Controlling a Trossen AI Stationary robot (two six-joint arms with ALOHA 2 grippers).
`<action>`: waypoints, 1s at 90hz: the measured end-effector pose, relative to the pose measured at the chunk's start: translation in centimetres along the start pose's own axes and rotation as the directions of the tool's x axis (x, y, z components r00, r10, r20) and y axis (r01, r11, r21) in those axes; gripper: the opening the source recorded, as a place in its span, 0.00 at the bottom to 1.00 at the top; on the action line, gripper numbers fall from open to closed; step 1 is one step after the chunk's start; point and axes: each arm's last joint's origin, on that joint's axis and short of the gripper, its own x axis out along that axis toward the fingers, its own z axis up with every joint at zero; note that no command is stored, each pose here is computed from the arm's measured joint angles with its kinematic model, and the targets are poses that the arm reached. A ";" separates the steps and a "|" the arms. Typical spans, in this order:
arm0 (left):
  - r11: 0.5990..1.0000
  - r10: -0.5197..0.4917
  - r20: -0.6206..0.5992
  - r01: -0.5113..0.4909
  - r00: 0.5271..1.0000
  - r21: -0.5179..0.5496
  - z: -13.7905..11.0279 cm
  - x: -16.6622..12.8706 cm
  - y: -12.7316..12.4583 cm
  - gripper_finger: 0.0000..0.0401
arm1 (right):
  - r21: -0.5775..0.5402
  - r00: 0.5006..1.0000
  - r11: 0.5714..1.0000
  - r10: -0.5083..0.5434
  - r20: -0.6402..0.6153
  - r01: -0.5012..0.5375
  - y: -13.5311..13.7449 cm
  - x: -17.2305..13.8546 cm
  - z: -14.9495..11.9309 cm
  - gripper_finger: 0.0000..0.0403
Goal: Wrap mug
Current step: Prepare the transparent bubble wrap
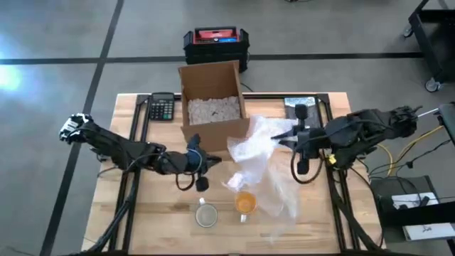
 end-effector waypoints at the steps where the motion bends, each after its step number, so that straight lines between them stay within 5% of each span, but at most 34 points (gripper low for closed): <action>1: 1.000 0.006 0.001 -0.006 1.000 0.000 0.0 0.0 0.1 0.08 | -0.002 1.000 1.000 0.004 -0.003 -0.004 0.1 0.1 0.0 0.02; 32: 0.996 -0.006 -0.051 0.010 0.999 0.085 -1.1 2.2 -0.2 0.44 | 0.011 1.000 1.000 0.019 0.005 -0.019 0.5 1.1 0.3 0.02; 47: 0.989 0.058 -0.024 -0.055 0.998 0.137 -1.5 3.6 -0.7 0.53 | 0.020 0.999 0.999 0.025 0.027 -0.025 0.4 1.2 0.5 0.02; 69: 0.980 0.068 -0.010 -0.065 0.998 0.190 -2.2 6.3 -1.7 0.53 | 0.046 0.999 0.998 0.031 0.028 -0.032 0.5 1.2 0.5 0.02; 90: 0.904 0.298 0.035 -0.294 0.954 0.312 -1.2 8.6 -2.3 0.35 | 0.081 0.998 0.996 0.044 0.035 -0.047 0.6 1.3 0.5 0.02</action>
